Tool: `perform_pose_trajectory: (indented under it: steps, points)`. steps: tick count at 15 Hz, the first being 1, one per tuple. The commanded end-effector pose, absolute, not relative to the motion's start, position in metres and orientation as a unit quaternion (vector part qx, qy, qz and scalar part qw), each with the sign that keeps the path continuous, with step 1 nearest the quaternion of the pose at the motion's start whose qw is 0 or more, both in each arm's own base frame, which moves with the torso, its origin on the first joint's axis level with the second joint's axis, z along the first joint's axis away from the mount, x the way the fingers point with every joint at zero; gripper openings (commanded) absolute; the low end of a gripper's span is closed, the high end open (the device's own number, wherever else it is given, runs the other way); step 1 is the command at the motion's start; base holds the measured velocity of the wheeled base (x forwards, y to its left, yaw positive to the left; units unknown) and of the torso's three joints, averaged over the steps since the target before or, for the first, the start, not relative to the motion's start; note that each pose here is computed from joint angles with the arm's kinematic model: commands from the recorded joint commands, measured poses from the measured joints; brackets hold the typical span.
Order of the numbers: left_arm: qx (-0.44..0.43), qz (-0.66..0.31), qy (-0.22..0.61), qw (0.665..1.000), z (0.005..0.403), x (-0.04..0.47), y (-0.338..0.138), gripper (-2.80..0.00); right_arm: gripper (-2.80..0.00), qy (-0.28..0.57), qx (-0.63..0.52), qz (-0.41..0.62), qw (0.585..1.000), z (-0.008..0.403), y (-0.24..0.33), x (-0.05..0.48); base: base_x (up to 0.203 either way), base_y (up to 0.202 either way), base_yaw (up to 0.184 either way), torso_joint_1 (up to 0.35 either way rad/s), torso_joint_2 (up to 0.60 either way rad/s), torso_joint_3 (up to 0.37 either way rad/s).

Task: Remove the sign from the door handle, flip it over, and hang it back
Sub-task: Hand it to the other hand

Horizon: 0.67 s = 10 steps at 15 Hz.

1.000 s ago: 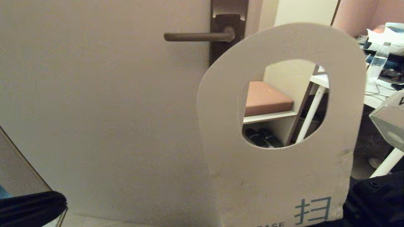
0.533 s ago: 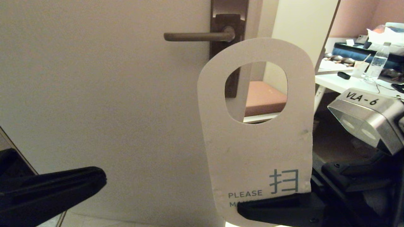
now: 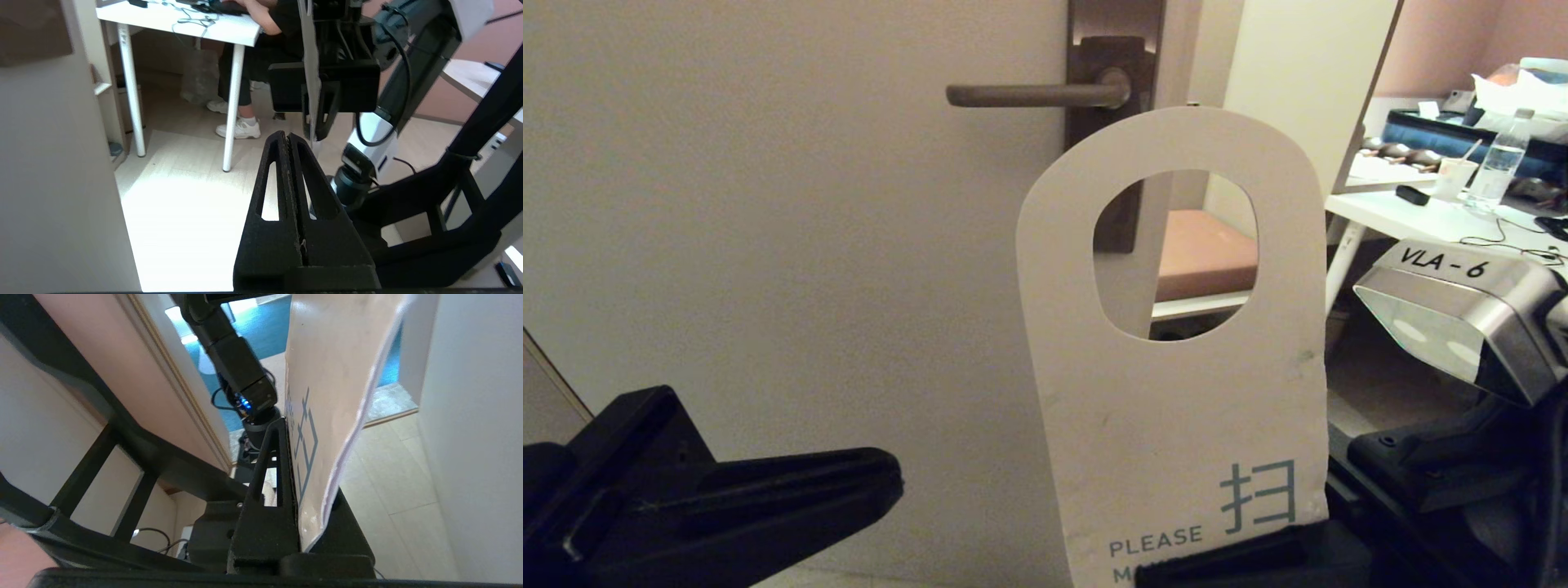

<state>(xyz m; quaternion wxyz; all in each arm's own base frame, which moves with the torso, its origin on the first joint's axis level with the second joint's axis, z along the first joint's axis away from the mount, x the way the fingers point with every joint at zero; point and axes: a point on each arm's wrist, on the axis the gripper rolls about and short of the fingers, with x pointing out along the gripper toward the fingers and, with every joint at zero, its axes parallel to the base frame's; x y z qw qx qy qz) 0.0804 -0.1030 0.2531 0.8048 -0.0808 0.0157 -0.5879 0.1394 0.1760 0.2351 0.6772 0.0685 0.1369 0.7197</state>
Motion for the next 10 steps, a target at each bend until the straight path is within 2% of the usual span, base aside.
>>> perform_pose_trajectory:
  steps: [1, 10]
  points:
    - [-0.081, -0.592, 0.019, 0.802, 0.252, 0.081, -0.105, 0.0, -2.8, 0.142, 0.067, 0.723, 0.673, 0.232, 0.178, 0.141, 0.0, 0.0, 0.0, 0.0, 0.0, 0.0]
    - [-0.077, -0.602, 0.038, 0.794, 0.25, 0.087, -0.118, 0.0, -2.8, 0.141, 0.062, 0.724, 0.672, 0.23, 0.181, 0.144, 0.0, 0.0, 0.0, 0.0, 0.0, 0.0]
